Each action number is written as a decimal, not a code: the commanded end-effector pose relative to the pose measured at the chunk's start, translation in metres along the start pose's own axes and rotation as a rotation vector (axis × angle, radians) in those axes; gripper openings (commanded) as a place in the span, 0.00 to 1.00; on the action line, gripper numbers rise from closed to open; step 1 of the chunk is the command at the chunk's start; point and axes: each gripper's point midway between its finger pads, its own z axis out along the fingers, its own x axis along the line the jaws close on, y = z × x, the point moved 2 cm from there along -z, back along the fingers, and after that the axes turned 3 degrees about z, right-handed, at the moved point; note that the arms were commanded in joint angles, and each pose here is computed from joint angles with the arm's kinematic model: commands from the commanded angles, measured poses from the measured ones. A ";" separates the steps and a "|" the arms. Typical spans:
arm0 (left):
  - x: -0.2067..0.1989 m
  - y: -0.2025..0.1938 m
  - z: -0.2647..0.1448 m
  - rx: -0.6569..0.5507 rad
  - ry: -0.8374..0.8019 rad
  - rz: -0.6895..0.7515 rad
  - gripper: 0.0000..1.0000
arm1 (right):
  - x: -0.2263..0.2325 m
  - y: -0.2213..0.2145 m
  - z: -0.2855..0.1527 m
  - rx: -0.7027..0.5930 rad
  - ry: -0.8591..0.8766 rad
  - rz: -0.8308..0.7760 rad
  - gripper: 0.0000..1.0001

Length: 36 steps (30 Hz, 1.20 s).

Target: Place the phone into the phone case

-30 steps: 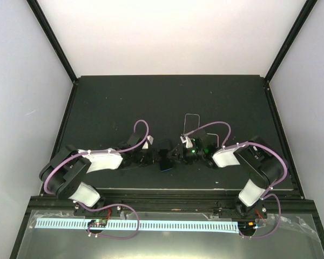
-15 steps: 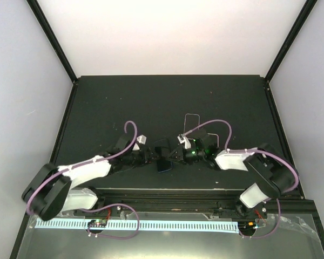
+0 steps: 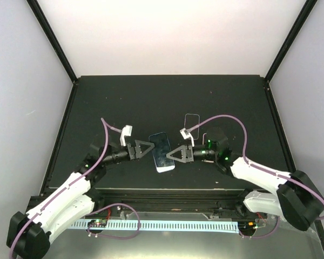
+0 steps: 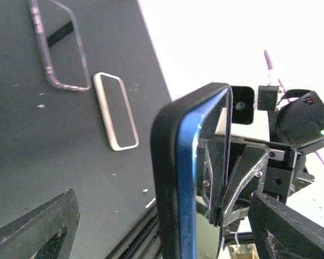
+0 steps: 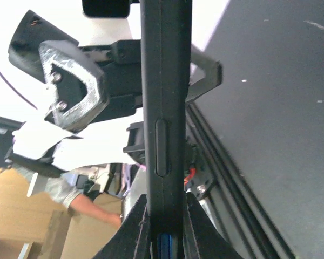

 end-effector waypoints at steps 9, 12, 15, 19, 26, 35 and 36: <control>-0.070 0.007 -0.020 -0.029 -0.365 0.068 0.74 | 0.077 -0.020 -0.013 0.087 0.256 -0.174 0.01; -0.077 0.008 -0.025 -0.045 -0.411 0.061 0.64 | 0.075 -0.021 -0.014 0.084 0.253 -0.169 0.01; -0.082 0.008 -0.030 -0.060 -0.440 0.051 0.57 | 0.072 -0.022 -0.014 0.076 0.247 -0.165 0.01; -0.084 0.011 -0.034 -0.083 -0.443 0.035 0.41 | 0.068 -0.024 -0.014 0.074 0.244 -0.156 0.01; -0.079 0.013 -0.033 -0.100 -0.417 0.003 0.10 | 0.068 -0.023 -0.013 0.074 0.246 -0.152 0.01; -0.059 0.014 -0.024 -0.073 -0.265 -0.027 0.05 | 0.061 -0.019 -0.010 0.064 0.186 -0.155 0.01; -0.059 0.015 -0.024 -0.072 -0.252 -0.031 0.13 | 0.061 -0.016 -0.010 0.053 0.182 -0.151 0.01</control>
